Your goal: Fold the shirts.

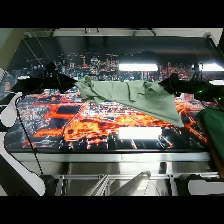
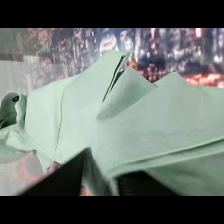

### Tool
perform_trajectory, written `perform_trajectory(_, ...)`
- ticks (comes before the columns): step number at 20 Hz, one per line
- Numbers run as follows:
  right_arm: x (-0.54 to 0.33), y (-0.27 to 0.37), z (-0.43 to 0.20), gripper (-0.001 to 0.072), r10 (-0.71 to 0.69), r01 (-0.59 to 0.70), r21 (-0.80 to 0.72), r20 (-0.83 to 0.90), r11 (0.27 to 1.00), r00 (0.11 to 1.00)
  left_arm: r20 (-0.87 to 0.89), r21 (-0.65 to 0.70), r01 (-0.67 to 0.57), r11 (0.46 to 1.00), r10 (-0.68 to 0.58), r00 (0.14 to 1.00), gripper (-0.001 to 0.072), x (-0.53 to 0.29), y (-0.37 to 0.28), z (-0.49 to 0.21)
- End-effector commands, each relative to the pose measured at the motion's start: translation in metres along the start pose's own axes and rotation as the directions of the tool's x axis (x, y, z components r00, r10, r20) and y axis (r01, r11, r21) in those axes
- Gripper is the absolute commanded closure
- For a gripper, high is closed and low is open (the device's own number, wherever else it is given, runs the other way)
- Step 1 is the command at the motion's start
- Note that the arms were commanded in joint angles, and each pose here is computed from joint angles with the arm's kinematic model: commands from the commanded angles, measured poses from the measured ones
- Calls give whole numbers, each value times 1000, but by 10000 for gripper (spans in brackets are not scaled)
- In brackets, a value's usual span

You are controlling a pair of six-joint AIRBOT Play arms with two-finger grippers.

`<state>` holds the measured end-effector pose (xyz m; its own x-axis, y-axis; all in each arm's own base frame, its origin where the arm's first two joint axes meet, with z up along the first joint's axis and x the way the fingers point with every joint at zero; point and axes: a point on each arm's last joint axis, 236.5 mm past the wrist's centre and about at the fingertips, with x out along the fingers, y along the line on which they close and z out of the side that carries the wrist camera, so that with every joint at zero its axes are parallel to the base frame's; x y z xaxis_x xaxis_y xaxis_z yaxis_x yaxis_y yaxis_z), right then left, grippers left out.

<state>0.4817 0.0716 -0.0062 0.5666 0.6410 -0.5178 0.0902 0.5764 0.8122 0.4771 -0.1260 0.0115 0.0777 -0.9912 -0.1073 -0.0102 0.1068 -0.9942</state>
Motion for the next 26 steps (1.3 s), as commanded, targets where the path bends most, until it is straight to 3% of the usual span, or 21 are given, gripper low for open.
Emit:
perform_trajectory(1, -12, -13, 0, 188, -21, 20, -15, -19, 1000, 1000, 10, -51, 18, 999, -17, 1000, -13, -15, 3, 0)
perform_trajectory(3, -43, -19, 1, 191, -13, 12, -13, -40, 1000, 999, 2, -72, 47, 996, -47, 999, -13, -36, -2, -6)
perform_trajectory(4, -61, -27, -1, 232, -29, 28, -15, -58, 999, 998, -17, -85, 45, 995, -47, 999, -13, -47, -1, -13)
perform_trajectory(5, -77, -38, -4, 254, -61, 61, 4, -80, 998, 995, -54, -105, 22, 994, -28, 998, 47, -55, 4, -24)
perform_trajectory(6, -93, -52, -11, 253, -103, 107, 29, -113, 994, 988, -95, -133, -32, 991, 20, 995, 161, -60, 17, -35)
perform_trajectory(7, -105, -66, -19, 253, -141, 149, 47, -145, 988, 979, -119, -164, -85, 983, 66, 991, 204, -61, 29, -44)
perform_trajectory(11, -115, -97, -42, 247, -202, 227, 111, -202, 967, 958, -220, -288, -190, 938, 129, 967, 203, -38, 71, -84)
perform_trajectory(14, -96, -105, -49, 246, -232, 253, 97, -186, 963, 955, -270, -323, -200, 925, 113, 956, 203, -6, 87, -107)
perform_trajectory(22, -65, -114, -74, 246, -303, 315, 3, -264, 949, 916, -205, -138, -294, 946, 264, 943, 205, 16, 97, -69)
perform_trajectory(26, -62, -108, -79, 246, -284, 297, 6, -280, 955, 917, -203, -65, -424, 903, 404, 892, 205, 1, 116, -60)
